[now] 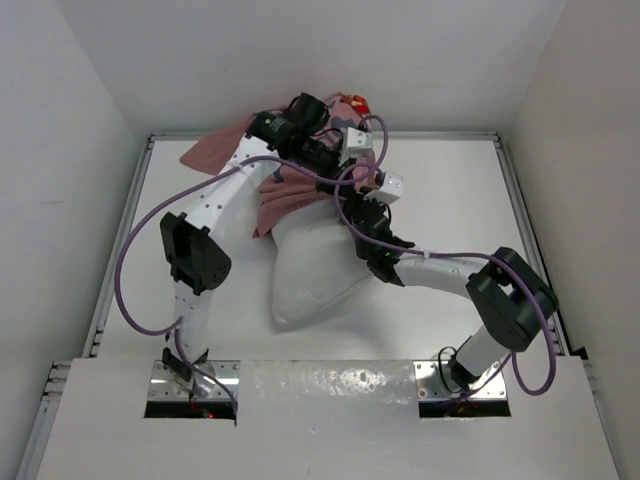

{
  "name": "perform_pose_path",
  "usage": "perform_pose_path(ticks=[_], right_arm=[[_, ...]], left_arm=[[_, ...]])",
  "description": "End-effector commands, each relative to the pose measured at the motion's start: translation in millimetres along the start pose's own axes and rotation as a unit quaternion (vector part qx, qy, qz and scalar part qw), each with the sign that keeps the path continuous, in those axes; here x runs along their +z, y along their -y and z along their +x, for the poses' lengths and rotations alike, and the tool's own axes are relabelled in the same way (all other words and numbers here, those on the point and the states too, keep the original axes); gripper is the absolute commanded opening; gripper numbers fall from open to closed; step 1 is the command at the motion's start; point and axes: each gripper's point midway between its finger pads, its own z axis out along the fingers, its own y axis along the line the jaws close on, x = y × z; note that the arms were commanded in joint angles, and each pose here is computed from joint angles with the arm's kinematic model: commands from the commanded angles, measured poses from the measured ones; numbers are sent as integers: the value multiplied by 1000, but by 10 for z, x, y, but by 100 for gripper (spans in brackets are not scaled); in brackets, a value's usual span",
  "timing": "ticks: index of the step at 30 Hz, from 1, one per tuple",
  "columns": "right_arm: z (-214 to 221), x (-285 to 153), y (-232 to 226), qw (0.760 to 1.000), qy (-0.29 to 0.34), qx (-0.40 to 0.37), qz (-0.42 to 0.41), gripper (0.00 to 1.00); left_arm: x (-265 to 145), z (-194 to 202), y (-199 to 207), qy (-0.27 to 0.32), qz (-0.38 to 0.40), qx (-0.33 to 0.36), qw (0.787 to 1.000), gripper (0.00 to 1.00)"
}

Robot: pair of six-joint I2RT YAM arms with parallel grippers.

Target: Put the pillow into the pillowcase

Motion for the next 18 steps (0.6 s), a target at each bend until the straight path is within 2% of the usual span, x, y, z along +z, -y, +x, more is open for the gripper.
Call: perform_pose_path(ticks=[1, 2, 3, 4, 5, 6, 7, 9, 10, 11, 12, 13, 16, 18], right_arm=[[-218, 71, -200, 999, 2, 27, -41, 22], [-123, 24, -325, 995, -37, -34, -81, 41], [-5, -138, -607, 980, -92, -56, -166, 57], [49, -223, -667, 970, -119, -90, -194, 84], [240, -354, -589, 956, -175, -125, -201, 97], [161, -491, -689, 941, -187, -147, -240, 99], [267, -618, -550, 930, -228, -172, -233, 99], [220, -761, -442, 921, -248, -196, -229, 99], [108, -860, -374, 920, -248, -206, -222, 99], [151, -959, -189, 907, -274, -242, -207, 99], [123, -1022, -126, 901, -281, -260, -207, 99], [142, -1175, 40, 877, -311, -303, -208, 99], [60, -1371, 210, 838, -352, -361, -209, 99], [-97, -1342, 283, 846, -334, -370, -190, 69]], left_arm=[[-184, -332, 763, 29, 77, -28, 996, 1], [-263, -261, 643, 16, 48, -32, 998, 7], [-307, -206, 590, 8, 34, -35, 999, 11], [-385, -121, 489, -5, 11, -34, 999, 23], [-445, -100, 470, -10, -1, -30, 1000, 32], [-504, 8, 396, -23, -18, -36, 999, 53], [-551, 39, 380, -29, -28, -38, 998, 62], [-624, 124, 342, -35, -40, -51, 997, 74], [-723, 155, 301, -30, -50, -61, 996, 84], [-795, 154, 307, -25, -55, -65, 996, 90], [-836, 205, 296, -25, -58, -73, 995, 91], [-925, 267, 249, -27, -72, -84, 994, 93], [-1014, 484, 228, -53, -94, -106, 988, 97], [-1027, 646, 263, -73, -99, -124, 985, 97]])
